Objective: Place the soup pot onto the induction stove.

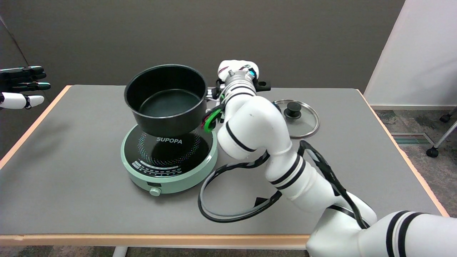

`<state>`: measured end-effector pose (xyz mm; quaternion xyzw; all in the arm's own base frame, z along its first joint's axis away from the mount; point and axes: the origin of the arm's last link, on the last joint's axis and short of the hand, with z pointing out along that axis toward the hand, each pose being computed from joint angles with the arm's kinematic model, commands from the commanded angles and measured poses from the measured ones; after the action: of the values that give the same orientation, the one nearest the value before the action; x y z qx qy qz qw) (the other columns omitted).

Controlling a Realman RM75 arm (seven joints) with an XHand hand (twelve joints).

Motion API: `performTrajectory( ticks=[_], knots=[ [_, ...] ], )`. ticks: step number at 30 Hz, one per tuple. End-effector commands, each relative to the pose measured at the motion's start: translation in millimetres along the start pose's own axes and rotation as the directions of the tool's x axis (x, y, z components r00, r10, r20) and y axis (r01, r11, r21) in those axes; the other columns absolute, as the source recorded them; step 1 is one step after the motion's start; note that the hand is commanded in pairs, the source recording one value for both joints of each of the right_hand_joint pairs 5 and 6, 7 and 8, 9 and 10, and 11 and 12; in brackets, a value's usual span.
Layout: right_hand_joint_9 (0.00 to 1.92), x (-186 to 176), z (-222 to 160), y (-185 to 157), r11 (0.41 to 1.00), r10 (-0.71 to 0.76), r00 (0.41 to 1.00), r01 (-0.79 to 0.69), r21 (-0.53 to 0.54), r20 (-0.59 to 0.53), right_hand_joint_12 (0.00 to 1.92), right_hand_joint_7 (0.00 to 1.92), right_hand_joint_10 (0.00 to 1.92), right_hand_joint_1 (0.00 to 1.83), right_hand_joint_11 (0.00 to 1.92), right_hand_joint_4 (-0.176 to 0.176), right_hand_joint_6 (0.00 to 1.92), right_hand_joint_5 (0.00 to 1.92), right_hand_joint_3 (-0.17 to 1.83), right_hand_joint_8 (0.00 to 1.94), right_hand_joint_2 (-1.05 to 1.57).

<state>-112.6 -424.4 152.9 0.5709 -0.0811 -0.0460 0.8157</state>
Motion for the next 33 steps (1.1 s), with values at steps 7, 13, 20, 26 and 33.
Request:
performTrajectory(
  ticks=[7, 13, 20, 26, 33],
  knots=[
    [1.66, -24.4, -27.8, -25.8, 1.000, -0.024, 0.994, 0.025, -0.002, 0.103, 1.66, 1.66, 1.66, 1.36, 1.66, -0.125, 1.66, 1.66, 1.82, 1.66, -0.08],
    [1.65, -33.7, -31.9, -27.7, 0.999, -0.038, 0.993, 0.039, -0.015, 0.114, 1.65, 1.65, 1.65, 1.36, 1.65, -0.125, 1.65, 1.65, 1.82, 1.65, -0.09],
    [1.65, -41.6, -33.4, -31.9, 0.998, -0.045, 0.993, 0.048, -0.029, 0.107, 1.65, 1.65, 1.65, 1.35, 1.65, -0.127, 1.65, 1.65, 1.83, 1.65, -0.10],
    [1.65, -43.8, -32.0, -31.5, 0.998, -0.039, 0.994, 0.043, -0.035, 0.104, 1.65, 1.65, 1.65, 1.36, 1.65, -0.128, 1.65, 1.65, 1.83, 1.65, -0.11],
    [1.65, -45.6, -31.4, -31.2, 0.998, -0.038, 0.994, 0.042, -0.036, 0.105, 1.65, 1.65, 1.65, 1.35, 1.65, -0.128, 1.65, 1.65, 1.83, 1.65, -0.12]
  ],
)
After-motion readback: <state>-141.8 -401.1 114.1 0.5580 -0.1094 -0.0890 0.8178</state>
